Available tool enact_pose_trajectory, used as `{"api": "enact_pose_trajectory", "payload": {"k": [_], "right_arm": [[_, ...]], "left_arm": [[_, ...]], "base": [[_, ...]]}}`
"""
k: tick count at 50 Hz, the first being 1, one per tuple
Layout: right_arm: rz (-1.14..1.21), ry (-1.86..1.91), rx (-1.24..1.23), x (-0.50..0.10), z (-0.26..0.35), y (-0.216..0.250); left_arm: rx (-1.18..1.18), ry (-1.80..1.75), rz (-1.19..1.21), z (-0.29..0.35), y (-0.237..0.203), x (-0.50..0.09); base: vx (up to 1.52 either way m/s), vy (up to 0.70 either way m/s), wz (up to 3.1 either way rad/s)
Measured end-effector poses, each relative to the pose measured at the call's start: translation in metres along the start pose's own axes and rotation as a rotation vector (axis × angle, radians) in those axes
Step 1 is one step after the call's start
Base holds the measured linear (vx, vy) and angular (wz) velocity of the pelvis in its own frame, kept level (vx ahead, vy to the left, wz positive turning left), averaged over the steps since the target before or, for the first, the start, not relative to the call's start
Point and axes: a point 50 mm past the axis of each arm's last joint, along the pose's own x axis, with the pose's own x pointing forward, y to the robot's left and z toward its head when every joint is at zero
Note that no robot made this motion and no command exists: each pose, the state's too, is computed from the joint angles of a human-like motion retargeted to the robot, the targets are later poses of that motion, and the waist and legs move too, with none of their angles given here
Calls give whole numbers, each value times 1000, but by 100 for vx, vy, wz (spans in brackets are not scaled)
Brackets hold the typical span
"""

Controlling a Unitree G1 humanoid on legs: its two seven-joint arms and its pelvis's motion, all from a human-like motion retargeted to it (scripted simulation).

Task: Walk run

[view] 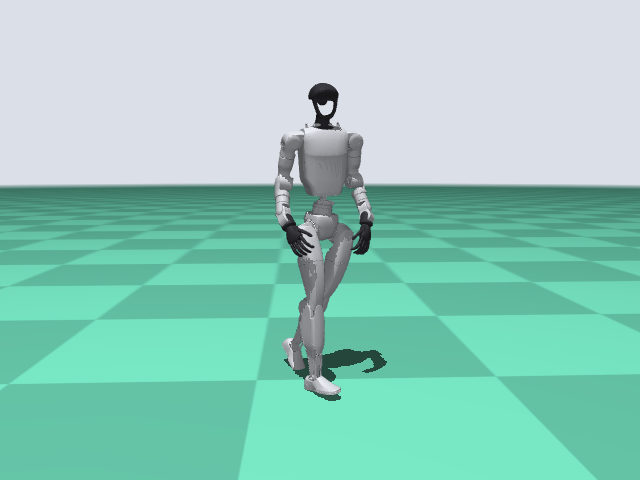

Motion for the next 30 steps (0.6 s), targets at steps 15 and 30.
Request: {"api": "enact_pose_trajectory", "payload": {"k": [15,30], "right_arm": [[129,72,-128,13,6,8],[287,132,-215,18,-2,10]], "left_arm": [[-182,72,92,-33,-5,-20],[-120,125,115,-40,24,-22]], "base": [[115,-39,7],[110,-34,9]]}}
